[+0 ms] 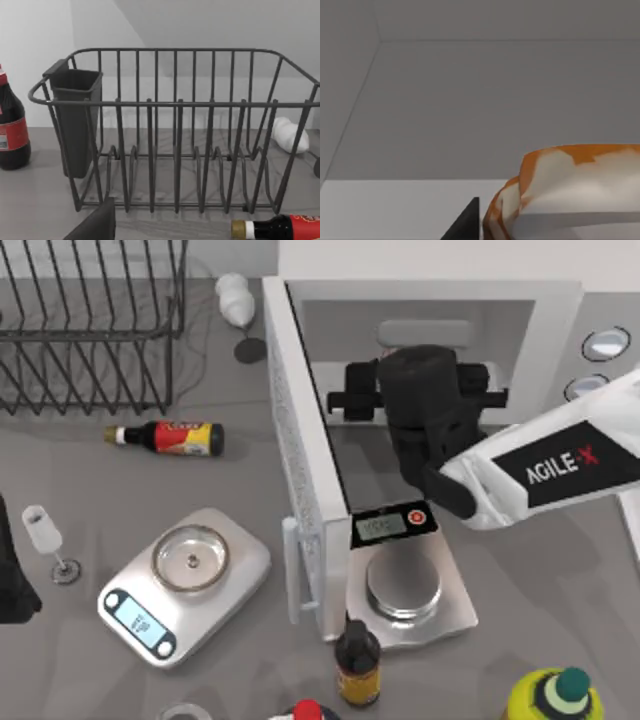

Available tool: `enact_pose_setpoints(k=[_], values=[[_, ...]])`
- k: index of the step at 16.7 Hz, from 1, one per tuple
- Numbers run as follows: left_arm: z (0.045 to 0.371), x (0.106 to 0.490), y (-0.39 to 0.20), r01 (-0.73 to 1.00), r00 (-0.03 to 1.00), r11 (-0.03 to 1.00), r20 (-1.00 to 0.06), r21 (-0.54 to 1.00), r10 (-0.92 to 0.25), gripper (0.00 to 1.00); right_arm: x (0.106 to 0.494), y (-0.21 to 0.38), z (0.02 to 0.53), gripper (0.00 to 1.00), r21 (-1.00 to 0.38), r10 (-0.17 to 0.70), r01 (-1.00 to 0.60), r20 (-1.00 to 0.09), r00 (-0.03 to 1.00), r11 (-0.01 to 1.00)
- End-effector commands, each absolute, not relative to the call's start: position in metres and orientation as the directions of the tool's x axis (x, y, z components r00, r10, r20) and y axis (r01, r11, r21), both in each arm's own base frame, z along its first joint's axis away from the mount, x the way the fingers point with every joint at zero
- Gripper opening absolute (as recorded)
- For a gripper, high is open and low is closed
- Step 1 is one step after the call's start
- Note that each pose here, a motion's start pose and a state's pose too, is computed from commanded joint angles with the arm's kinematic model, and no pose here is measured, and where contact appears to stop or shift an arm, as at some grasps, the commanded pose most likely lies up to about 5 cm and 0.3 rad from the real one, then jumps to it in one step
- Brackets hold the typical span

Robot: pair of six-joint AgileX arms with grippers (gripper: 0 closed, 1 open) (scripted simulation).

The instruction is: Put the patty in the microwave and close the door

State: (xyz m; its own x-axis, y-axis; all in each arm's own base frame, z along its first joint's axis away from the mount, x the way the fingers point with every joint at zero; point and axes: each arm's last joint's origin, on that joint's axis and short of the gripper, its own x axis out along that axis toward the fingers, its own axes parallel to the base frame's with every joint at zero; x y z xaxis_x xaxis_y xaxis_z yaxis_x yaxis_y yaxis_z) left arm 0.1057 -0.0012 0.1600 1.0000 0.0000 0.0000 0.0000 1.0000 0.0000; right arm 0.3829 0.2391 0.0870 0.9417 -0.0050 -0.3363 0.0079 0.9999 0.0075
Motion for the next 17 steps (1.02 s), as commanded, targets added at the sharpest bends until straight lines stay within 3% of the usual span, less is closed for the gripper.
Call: enact_pose_setpoints(k=[11,17], values=[[0.16,0.106,-0.001,0.0,1.0,1.0,0.0,0.0,0.0,1.0,0.493,0.243,0.093,0.0,0.033,0.007,0.002,-0.286,0.958,0.999],[0.16,0.106,-0.001,0.0,1.0,1.0,0.0,0.0,0.0,1.0,0.514,0.237,0.063,0.0,0.0,-0.009,0.01,-0.342,0.94,1.0]])
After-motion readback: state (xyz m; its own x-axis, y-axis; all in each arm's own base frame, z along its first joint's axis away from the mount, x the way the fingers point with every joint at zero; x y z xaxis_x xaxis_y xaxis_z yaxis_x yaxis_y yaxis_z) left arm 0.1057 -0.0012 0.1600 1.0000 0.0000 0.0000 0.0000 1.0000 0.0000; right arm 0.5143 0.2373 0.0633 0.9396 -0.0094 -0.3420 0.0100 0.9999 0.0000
